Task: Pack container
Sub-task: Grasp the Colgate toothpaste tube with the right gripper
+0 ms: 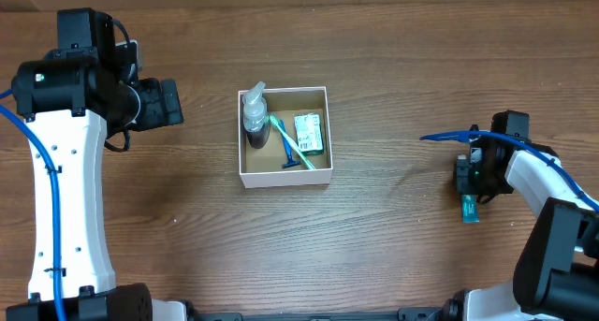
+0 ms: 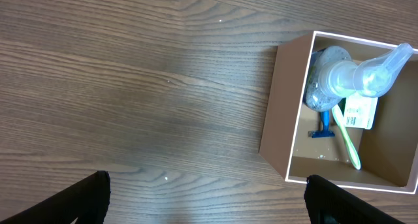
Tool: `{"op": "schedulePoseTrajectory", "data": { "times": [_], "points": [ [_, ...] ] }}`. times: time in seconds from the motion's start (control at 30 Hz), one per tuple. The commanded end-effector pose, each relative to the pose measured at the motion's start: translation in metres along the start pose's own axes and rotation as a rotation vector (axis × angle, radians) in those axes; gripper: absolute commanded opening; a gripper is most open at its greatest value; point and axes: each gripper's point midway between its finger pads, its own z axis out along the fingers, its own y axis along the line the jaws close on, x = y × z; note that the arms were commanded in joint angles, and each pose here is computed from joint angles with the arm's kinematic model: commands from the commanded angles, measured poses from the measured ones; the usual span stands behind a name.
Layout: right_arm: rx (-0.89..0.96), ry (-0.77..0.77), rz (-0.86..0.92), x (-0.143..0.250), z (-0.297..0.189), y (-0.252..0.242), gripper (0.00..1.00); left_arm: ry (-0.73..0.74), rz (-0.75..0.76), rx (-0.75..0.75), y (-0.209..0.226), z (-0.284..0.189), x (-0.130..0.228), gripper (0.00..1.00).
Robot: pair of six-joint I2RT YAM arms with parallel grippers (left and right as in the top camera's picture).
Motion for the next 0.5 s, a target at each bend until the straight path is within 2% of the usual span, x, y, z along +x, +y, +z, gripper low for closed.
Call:
{"op": "schedulePoseTrajectory", "data": {
  "times": [0.0,0.2,0.33,0.47],
  "points": [
    [-0.034,0.012,0.023,0.002,0.006,0.005,0.22,0.007,-0.004,0.012,-0.004,0.001,0.001,0.93],
    [-0.05,-0.001,0.046,-0.001,0.005,0.008,0.04,0.007,-0.004,0.012,-0.004,0.001,0.002,0.93],
    [-0.046,-0.03,0.07,-0.013,-0.003,0.006,0.04,0.01,-0.004,0.011,-0.004,0.001,0.002,0.93],
    [-0.07,-0.123,0.08,-0.046,-0.03,0.009,0.04,0.01,-0.004,0.011,-0.004,0.001,0.002,0.93]
  ]
}}
